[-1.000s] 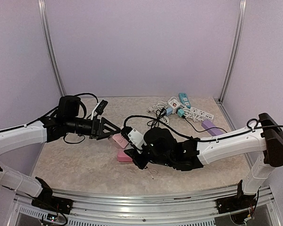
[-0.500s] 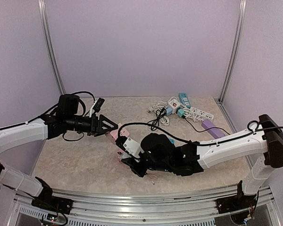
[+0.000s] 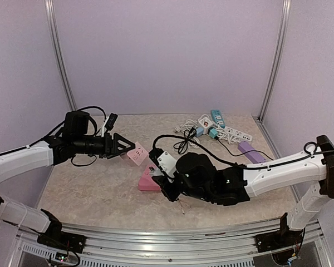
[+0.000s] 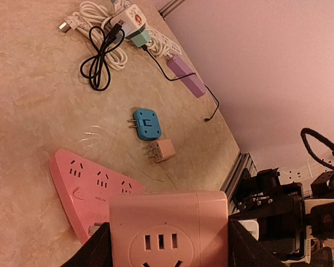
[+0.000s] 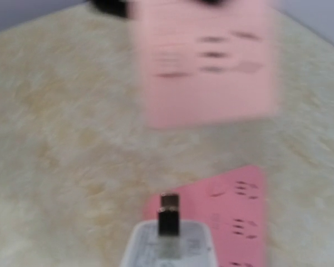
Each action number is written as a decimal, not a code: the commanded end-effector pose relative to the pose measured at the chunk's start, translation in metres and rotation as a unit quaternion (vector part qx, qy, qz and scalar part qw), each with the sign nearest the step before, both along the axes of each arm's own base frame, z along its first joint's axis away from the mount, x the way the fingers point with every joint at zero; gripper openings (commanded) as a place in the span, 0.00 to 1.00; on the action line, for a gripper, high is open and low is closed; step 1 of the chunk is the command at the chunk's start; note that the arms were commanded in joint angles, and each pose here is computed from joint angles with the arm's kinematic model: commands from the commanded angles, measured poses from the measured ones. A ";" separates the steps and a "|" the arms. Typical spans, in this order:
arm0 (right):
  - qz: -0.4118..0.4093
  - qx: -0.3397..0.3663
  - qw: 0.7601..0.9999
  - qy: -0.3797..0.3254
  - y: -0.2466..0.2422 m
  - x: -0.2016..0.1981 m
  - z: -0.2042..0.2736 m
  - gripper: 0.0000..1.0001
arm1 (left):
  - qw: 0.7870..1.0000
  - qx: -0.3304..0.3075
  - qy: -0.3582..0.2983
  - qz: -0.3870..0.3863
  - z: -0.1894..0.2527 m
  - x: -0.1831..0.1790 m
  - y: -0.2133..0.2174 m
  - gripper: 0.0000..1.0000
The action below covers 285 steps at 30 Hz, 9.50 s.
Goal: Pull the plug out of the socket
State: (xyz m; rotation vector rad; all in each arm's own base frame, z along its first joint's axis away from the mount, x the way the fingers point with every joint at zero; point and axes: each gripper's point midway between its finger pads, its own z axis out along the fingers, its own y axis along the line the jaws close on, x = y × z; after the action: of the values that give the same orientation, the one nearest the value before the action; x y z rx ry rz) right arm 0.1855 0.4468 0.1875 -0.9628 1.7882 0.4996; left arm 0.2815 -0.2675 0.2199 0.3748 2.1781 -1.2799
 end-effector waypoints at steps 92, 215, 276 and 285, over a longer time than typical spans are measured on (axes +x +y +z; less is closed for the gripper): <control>-0.254 0.073 0.956 0.126 -0.166 0.102 -0.027 0.63 | 0.933 0.327 0.006 0.151 -0.122 0.045 0.036 0.46; -0.368 -0.094 0.896 0.228 -0.330 0.317 -0.132 0.00 | 0.941 0.232 -0.117 0.216 0.029 0.070 0.166 0.99; -0.390 -0.027 0.907 0.158 -0.170 0.202 -0.023 0.76 | 0.948 0.207 -0.121 0.208 0.036 0.063 0.153 0.99; -0.417 -0.062 0.891 0.166 -0.141 0.223 -0.062 0.76 | 0.948 0.209 -0.124 0.206 0.037 0.061 0.153 0.99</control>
State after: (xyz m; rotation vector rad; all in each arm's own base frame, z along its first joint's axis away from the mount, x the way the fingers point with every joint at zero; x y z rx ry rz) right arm 0.4065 0.3040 0.1376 -0.1451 2.3221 0.0566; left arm 0.3471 -0.1149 0.2547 0.2021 2.1636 -0.5216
